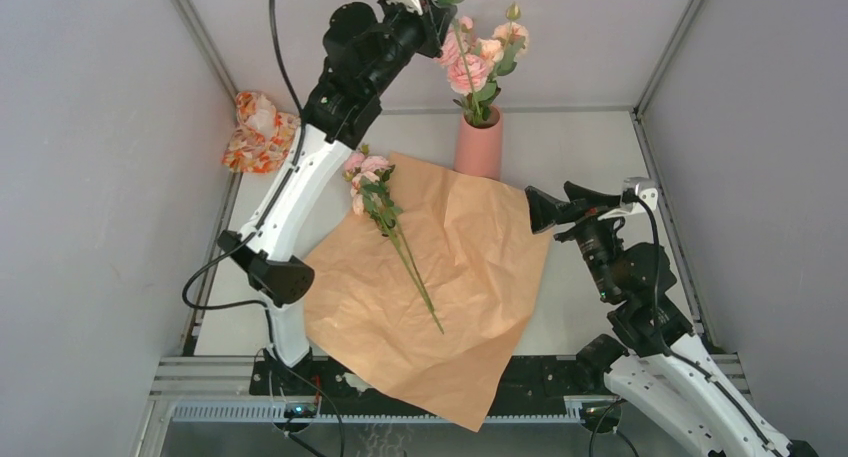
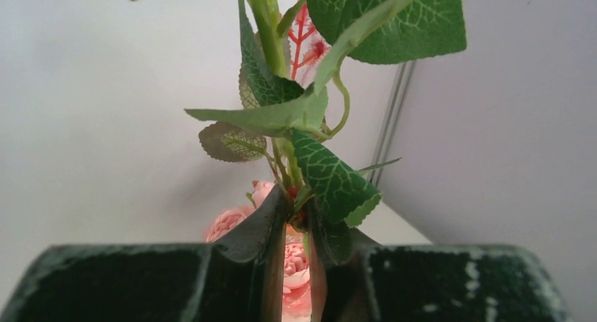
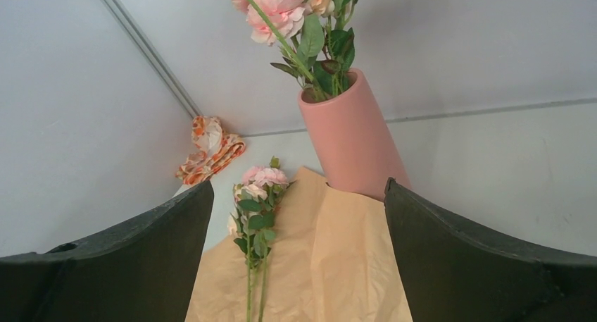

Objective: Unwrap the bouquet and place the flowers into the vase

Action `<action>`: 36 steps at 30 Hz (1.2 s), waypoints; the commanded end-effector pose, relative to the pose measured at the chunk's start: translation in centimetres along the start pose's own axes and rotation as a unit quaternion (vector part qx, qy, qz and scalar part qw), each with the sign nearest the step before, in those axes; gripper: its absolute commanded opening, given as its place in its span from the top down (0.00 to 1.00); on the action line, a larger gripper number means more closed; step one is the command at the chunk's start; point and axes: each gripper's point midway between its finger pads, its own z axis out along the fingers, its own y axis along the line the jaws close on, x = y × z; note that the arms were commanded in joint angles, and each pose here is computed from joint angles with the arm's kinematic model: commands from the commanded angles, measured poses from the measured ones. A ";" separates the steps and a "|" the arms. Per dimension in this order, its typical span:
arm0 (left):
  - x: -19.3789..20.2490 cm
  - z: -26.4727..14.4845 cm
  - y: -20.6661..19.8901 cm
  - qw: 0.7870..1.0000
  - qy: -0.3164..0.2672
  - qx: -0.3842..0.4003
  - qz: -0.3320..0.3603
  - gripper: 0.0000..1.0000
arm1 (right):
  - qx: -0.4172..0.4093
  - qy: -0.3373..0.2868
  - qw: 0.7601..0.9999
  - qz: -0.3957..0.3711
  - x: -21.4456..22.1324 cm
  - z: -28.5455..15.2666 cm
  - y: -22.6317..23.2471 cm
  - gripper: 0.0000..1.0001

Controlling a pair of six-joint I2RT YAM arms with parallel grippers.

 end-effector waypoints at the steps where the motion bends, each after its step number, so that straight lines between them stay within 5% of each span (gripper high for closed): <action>1: -1.9 0.7 0.9 0.999 -0.040 -0.026 0.013 0.81 | -0.011 0.006 1.000 0.009 0.1 0.4 0.3 0.00; 13: 5.2 2.9 0.0 0.998 0.014 -0.048 0.032 0.79 | -0.019 0.016 1.000 0.017 0.7 0.4 0.5 0.01; 25: 7.6 1.1 -2.3 0.998 0.057 -0.021 0.016 0.52 | -0.033 0.025 0.998 0.037 0.9 -0.1 1.1 0.00; 30: 7.8 -1.0 -2.9 0.997 0.065 -0.021 0.019 0.27 | -0.041 0.029 0.997 0.050 1.0 -0.2 1.5 0.00; 36: 9.0 -3.7 -2.9 0.994 0.101 -0.033 0.009 0.23 | -0.054 0.030 0.996 0.064 1.1 -0.7 2.2 0.00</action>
